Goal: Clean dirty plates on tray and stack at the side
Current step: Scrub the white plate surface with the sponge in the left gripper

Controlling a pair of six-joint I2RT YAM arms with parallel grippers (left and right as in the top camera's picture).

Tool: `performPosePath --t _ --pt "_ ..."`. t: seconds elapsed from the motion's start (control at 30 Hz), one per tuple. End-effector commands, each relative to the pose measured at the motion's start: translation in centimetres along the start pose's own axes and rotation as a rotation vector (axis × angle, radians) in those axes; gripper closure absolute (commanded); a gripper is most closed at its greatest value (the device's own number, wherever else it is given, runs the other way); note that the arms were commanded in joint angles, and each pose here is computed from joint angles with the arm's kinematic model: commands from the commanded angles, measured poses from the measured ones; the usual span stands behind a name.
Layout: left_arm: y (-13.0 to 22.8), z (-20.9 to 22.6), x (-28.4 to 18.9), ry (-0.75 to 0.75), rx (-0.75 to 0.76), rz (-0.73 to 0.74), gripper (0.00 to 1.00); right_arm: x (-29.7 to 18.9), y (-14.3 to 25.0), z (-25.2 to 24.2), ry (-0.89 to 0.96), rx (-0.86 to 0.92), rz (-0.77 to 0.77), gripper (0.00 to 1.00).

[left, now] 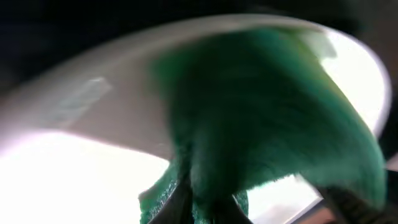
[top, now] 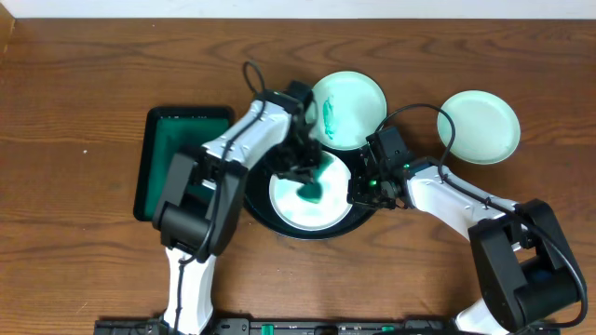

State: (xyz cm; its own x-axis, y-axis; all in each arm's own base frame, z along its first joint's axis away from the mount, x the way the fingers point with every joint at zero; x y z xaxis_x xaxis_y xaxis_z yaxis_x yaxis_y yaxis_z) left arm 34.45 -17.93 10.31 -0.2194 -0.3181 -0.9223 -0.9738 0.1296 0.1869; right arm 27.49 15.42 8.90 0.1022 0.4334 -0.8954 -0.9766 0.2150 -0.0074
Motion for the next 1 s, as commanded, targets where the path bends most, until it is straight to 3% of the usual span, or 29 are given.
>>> performPosePath --t 0.0,0.2,0.4,0.67,0.97 --pt "-1.1 8.7 -0.1 -0.410 -0.223 -0.040 0.93 1.3 0.8 -1.5 0.092 0.009 0.027 0.99" --pt "-0.4 11.5 -1.3 -0.448 -0.317 0.001 0.93 1.3 0.7 -1.5 0.091 0.008 0.025 0.99" --pt "0.4 10.9 -1.1 -0.453 -0.288 0.063 0.93 1.3 0.7 -1.5 0.094 0.008 0.024 0.99" --pt "2.1 3.6 1.6 -0.204 0.021 0.197 0.93 1.3 0.8 -1.6 0.097 0.010 0.027 0.99" --pt "2.9 -3.0 4.2 -0.011 0.185 0.172 0.93 1.2 1.1 -1.8 0.112 0.017 0.046 0.99"
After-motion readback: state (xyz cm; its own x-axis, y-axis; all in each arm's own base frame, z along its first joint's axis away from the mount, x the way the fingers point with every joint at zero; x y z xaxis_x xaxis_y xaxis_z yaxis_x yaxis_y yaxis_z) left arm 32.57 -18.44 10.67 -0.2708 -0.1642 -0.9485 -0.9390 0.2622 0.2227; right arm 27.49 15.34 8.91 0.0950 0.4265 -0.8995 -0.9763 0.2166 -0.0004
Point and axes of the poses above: each gripper's point midway between its finger pads, its own x axis out along the fingers, its own z axis along the line the jaws close on, y = z × x, the point moved 10 cm from there along -x, back along the fingers, and after that the axes turned 6 degrees about x, right-handed, at the moved point
